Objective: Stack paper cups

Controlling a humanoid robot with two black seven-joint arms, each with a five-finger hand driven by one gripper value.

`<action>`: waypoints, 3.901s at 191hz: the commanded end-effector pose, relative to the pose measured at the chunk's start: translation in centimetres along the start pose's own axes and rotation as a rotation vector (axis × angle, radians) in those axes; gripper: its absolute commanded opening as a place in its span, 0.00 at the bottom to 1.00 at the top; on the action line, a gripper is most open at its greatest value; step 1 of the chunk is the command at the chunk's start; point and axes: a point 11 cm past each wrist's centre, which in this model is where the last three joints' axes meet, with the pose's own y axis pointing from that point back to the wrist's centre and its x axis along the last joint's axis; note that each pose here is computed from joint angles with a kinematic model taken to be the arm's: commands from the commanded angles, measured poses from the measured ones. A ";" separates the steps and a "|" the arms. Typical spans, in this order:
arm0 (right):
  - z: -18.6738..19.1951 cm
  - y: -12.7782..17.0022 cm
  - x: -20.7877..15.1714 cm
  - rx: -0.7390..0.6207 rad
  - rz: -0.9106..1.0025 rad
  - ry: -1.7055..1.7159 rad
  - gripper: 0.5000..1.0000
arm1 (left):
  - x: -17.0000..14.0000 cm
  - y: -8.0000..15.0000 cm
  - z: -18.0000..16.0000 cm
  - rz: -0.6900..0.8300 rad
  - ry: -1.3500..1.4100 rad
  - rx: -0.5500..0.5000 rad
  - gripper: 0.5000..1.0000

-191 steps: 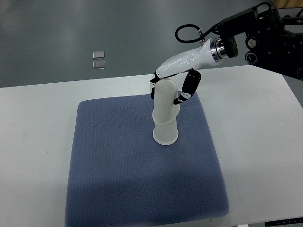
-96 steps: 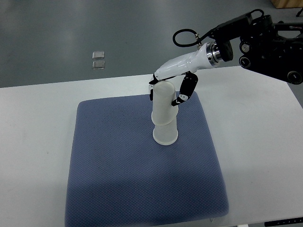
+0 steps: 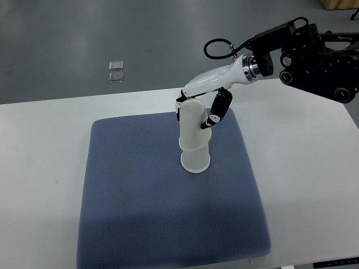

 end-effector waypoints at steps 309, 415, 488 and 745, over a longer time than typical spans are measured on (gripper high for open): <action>1.3 0.1 -2.1 -0.007 0.036 -0.036 0.72 | 0.0 0.0 0.0 0.000 0.000 0.000 1.00; 1.1 -0.7 -3.2 0.010 0.025 -0.053 0.80 | 0.0 0.0 -0.1 0.000 0.000 0.001 1.00; 1.0 3.6 3.3 -0.008 0.193 -0.032 0.83 | 0.0 0.0 0.0 0.000 0.000 0.000 1.00; 14.9 5.6 -7.8 0.099 1.079 -1.685 0.85 | 0.0 0.0 -0.1 0.000 0.000 0.001 1.00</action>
